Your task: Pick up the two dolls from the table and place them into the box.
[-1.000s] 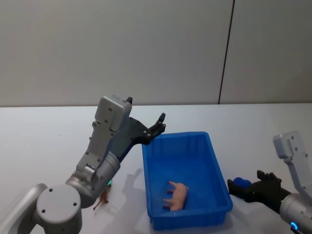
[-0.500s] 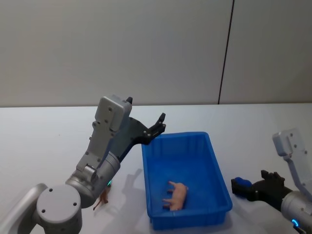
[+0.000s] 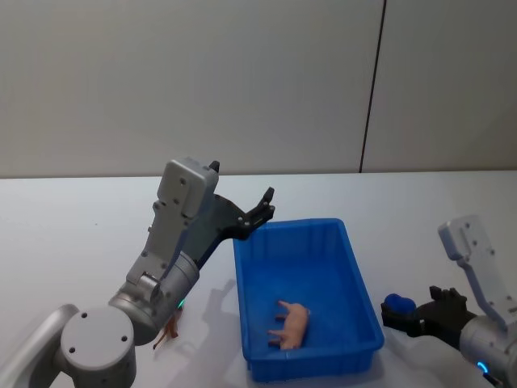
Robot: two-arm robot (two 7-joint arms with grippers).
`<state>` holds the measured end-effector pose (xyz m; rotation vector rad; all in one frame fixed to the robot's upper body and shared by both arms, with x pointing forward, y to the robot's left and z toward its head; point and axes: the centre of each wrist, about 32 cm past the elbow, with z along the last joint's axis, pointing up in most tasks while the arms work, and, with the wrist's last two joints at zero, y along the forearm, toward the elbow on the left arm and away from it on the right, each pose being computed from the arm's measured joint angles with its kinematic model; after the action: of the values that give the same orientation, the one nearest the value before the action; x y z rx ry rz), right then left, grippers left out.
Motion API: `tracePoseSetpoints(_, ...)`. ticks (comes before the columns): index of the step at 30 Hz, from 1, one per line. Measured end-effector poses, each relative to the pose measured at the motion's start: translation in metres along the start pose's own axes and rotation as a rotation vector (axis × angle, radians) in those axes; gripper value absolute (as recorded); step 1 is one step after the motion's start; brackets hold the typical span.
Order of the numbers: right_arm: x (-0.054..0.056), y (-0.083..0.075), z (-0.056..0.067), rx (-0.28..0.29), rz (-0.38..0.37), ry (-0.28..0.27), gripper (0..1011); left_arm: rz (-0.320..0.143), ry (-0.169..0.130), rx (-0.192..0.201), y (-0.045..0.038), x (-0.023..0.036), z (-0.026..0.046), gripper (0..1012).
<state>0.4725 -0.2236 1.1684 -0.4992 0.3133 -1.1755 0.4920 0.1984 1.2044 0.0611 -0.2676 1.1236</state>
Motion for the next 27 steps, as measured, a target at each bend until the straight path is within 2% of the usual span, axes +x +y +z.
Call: tracePoseSetpoints(27,-0.005,0.015,-0.008,-0.057,0.005,-0.030,989,0.000,0.000,0.000,0.0000,0.0000,0.0000,1003)
